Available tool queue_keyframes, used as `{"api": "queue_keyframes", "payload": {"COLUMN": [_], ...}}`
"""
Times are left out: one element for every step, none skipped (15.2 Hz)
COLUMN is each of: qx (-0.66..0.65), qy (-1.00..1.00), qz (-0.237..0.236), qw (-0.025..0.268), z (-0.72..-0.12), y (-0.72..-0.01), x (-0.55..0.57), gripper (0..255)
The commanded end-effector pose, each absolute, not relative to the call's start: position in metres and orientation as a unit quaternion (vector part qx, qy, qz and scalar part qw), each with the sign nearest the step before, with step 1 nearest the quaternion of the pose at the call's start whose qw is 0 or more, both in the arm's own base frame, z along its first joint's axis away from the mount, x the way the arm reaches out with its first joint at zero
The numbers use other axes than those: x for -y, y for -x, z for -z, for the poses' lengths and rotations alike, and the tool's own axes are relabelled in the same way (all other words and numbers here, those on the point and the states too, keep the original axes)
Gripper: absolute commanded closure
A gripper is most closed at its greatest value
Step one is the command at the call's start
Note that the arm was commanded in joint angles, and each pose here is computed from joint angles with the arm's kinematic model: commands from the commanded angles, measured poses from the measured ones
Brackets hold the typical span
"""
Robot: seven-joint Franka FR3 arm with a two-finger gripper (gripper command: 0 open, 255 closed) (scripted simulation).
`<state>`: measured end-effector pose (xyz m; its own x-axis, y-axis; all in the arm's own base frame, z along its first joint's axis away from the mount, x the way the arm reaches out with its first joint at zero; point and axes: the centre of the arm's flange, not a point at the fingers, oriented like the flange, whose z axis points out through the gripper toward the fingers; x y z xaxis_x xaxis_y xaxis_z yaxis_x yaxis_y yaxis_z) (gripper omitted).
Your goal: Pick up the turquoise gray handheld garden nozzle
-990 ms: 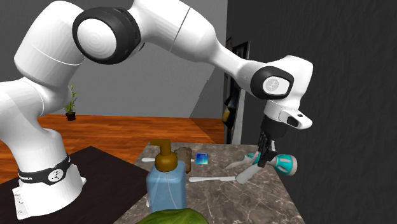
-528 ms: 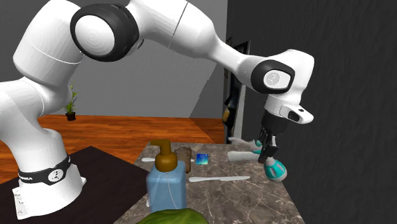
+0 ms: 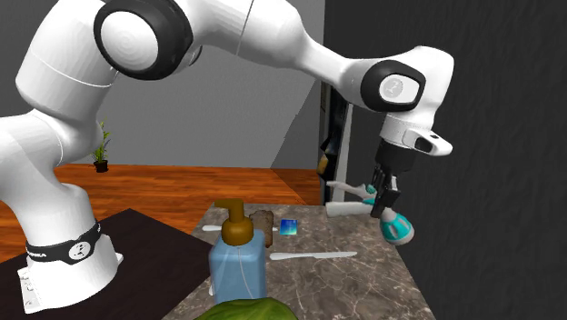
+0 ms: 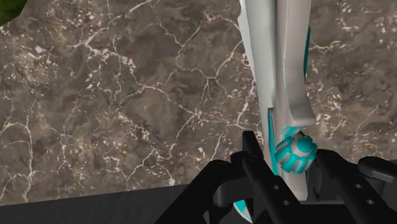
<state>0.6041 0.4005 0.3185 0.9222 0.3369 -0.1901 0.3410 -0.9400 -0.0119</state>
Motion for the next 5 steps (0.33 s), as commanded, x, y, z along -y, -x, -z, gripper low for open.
{"api": "queue_keyframes", "payload": {"qx": [-0.173, -0.173, -0.173, -0.173, -0.173], "qy": [-0.980, -0.980, -0.980, -0.980, -0.980], "qz": [0.095, 0.095, 0.095, 0.095, 0.095], "qw": [0.011, 0.011, 0.011, 0.011, 0.011], "z": [-0.330, -0.335, -0.341, -0.341, -0.341], "y": [-0.604, -0.604, -0.604, -0.604, -0.604], "x": [-0.400, -0.400, -0.400, -0.400, -0.400], "gripper": [255, 255, 255, 255, 255]}}
